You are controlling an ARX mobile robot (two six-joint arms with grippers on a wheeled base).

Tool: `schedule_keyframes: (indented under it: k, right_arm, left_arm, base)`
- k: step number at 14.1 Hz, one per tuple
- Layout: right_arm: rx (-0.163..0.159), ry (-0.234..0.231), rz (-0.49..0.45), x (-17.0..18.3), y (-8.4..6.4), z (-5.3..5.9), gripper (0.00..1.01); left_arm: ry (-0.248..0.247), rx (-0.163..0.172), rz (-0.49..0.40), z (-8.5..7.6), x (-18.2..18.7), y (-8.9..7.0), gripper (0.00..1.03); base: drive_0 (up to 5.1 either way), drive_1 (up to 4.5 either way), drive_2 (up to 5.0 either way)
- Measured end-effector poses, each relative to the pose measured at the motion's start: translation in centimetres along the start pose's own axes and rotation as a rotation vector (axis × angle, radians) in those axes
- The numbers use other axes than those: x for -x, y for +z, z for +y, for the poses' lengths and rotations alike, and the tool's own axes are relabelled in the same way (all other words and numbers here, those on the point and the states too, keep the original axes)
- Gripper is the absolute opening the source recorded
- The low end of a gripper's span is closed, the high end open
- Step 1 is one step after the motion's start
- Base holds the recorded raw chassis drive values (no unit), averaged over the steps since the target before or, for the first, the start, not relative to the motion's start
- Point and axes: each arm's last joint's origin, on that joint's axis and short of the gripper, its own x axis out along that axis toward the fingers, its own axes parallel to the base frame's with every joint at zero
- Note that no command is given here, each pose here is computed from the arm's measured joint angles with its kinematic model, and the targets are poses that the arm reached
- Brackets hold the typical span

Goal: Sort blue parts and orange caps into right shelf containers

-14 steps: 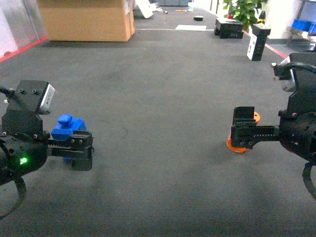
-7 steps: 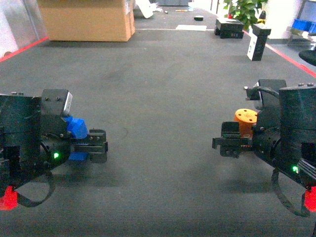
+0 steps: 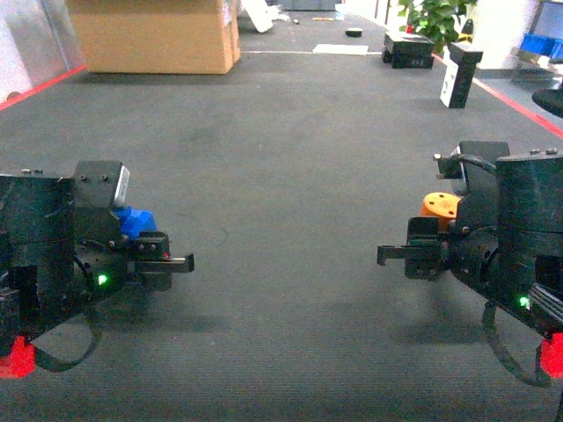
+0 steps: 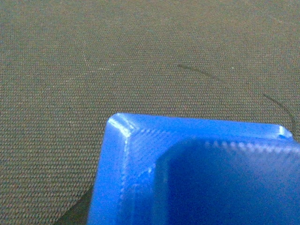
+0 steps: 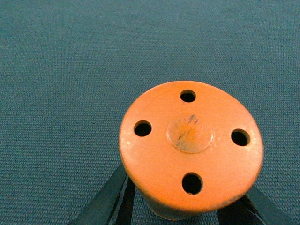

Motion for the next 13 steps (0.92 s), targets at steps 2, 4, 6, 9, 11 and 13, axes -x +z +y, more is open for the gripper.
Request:
schedule_keyframes:
  k: [2, 4, 6, 9, 11, 13]
  right_arm:
    - [-0.002, 0.001, -0.006, 0.3, -0.3, -0.1, 0.43]
    - [-0.005, 0.002, -0.020, 1.1, -0.3, -0.3, 0.43]
    - [-0.020, 0.005, -0.086, 3.2, 0.7, -0.7, 0.43]
    - [-0.044, -0.005, -0.239, 8.8, 3.5, -2.0, 0.42]
    - [-0.049, -0.037, -0.279, 13.9, 3.9, -3.6, 0.42]
    - [-0.036, -0.067, -0.337, 18.9, 4.4, -4.5, 0.42]
  left_arm:
    - [0.000, 0.002, -0.007, 0.1, 0.5, -0.3, 0.44]
    - [-0.001, 0.005, -0.016, 0.3, 1.6, -0.3, 0.44]
    - [0.007, 0.039, -0.097, 0.8, 4.2, 0.8, 0.44]
    - [0.064, 0.076, -0.306, 1.7, 10.5, 3.9, 0.44]
    - [0.104, 0.032, -0.329, 1.8, 15.5, 3.6, 0.44]
    - [0.169, -0.013, -0.413, 2.2, 19.9, 4.8, 0.44]
  base:
    - [0.0, 0.00, 0.0]
    - [0.0, 0.00, 0.0]
    - [0.0, 0.00, 0.0]
    - [0.0, 0.00, 0.0]
    - [0.0, 0.00, 0.0]
    - [0.0, 0.00, 0.0]
